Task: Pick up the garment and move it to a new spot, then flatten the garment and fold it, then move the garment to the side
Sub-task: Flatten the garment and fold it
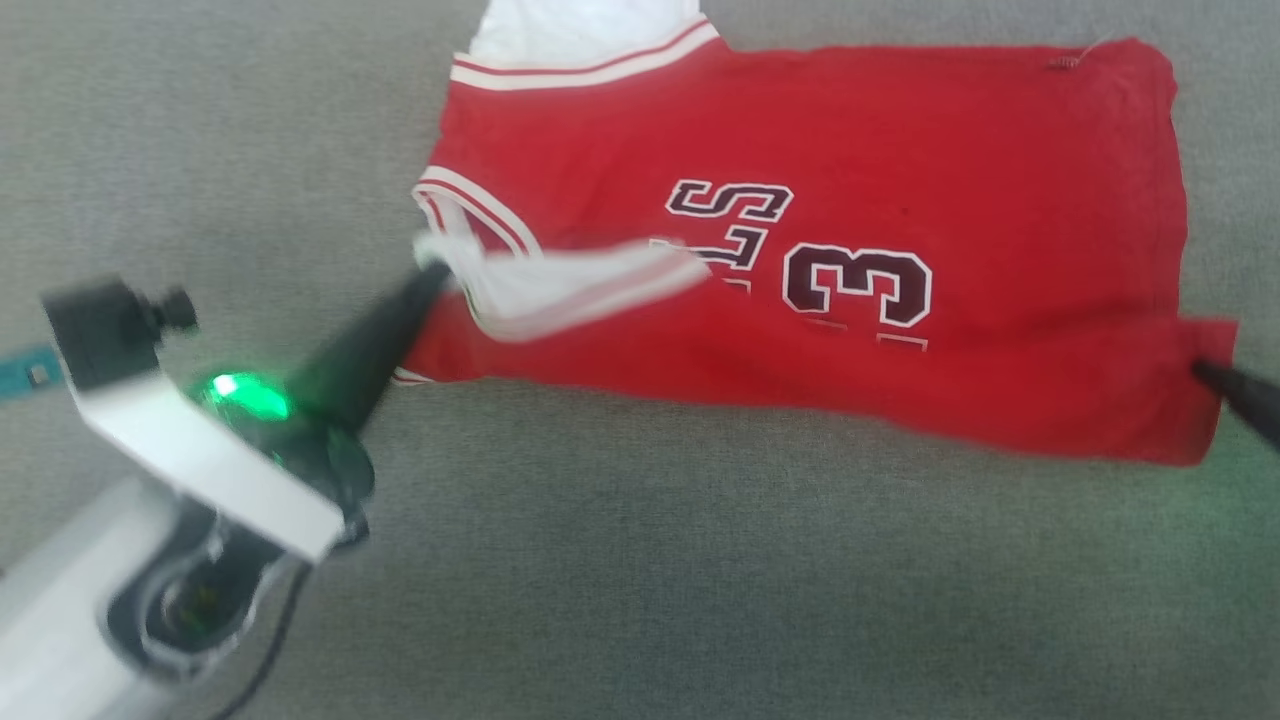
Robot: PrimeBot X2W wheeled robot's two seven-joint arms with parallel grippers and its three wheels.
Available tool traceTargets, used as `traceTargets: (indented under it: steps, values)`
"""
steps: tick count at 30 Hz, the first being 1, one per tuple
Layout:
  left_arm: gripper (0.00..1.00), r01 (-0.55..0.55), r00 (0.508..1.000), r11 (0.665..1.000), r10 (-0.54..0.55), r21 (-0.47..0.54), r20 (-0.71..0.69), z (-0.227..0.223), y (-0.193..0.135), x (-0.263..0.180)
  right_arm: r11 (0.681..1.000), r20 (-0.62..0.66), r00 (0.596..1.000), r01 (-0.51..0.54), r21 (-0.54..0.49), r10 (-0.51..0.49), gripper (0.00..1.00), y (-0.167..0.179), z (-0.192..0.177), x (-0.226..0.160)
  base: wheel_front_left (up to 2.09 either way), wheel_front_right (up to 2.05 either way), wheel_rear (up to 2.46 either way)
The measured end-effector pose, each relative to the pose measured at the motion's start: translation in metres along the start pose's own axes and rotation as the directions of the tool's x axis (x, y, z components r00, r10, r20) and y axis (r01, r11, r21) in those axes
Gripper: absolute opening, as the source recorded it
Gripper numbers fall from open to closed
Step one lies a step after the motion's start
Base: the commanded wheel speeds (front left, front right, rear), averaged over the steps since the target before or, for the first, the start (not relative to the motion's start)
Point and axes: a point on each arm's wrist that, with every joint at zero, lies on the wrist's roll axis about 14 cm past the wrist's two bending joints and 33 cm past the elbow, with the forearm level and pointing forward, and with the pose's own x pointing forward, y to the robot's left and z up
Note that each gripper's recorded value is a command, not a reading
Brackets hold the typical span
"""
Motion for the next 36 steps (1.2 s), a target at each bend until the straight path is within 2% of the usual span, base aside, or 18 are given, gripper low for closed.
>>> traceTargets:
  steps: [7,15,16,17,18,19,20,21,26,32,34,36]
  values:
    - [0.00,-0.099,0.995,0.995,0.099,-0.001,0.001,0.002,0.048,0.027,0.999,0.035,0.999,0.032,0.008,-0.033,0.00,-0.012,0.018,0.030,0.00,0.00,0.00]
    - [0.00,-0.220,0.973,0.975,0.220,0.009,-0.071,-0.025,0.099,0.033,0.997,-0.006,0.998,0.069,-0.021,-0.069,0.00,-0.024,0.003,0.064,0.00,0.00,0.00]
    - [0.21,-0.226,0.971,0.974,0.226,0.019,-0.080,-0.028,0.102,0.033,0.995,-0.002,0.997,0.082,-0.049,-0.082,0.00,-0.027,0.004,0.065,0.00,0.00,0.00]
    - [0.37,-0.230,0.969,0.973,0.232,0.027,-0.088,-0.030,0.104,0.033,0.993,0.005,0.996,0.092,-0.075,-0.092,0.00,-0.029,0.005,0.066,0.00,0.00,0.00]
    - [0.46,-0.234,0.966,0.971,0.238,0.053,-0.101,-0.032,0.107,0.033,0.990,0.012,0.996,0.094,-0.100,-0.094,0.00,-0.028,0.006,0.067,0.00,0.00,0.00]
    - [0.87,-0.235,0.963,0.968,0.244,0.088,-0.117,-0.034,0.109,0.031,0.988,0.025,0.995,0.098,-0.120,-0.096,0.11,-0.028,0.007,0.068,0.00,0.00,0.00]
    - [1.00,-0.232,0.959,0.964,0.249,0.133,-0.134,-0.036,0.112,0.030,0.984,0.038,0.994,0.103,-0.142,-0.098,0.39,-0.028,0.008,0.068,0.00,0.00,0.00]
    - [1.00,-0.231,0.956,0.960,0.254,0.159,-0.148,-0.038,0.113,0.028,0.981,0.050,0.993,0.110,-0.161,-0.103,0.98,-0.028,0.009,0.067,0.00,0.00,0.00]
    - [1.00,-0.180,0.950,0.940,0.243,0.290,-0.198,-0.026,0.102,0.024,0.962,0.133,0.984,0.150,-0.228,-0.121,1.00,-0.030,0.021,0.052,0.00,0.00,0.00]
    - [1.00,-0.141,0.910,0.862,0.307,0.487,-0.280,0.008,0.094,0.006,0.956,0.241,0.964,0.168,-0.241,-0.108,1.00,-0.024,0.038,0.024,0.00,0.00,0.00]
    - [1.00,-0.146,0.887,0.850,0.339,0.506,-0.314,0.017,0.092,0.001,0.954,0.274,0.957,0.170,-0.247,-0.099,1.00,-0.020,0.045,0.016,0.00,0.00,0.00]
    - [1.00,-0.164,0.836,0.862,0.380,0.480,-0.395,0.011,0.090,-0.009,0.954,0.300,0.950,0.170,-0.248,-0.091,1.00,-0.016,0.050,0.008,0.00,0.00,0.00]
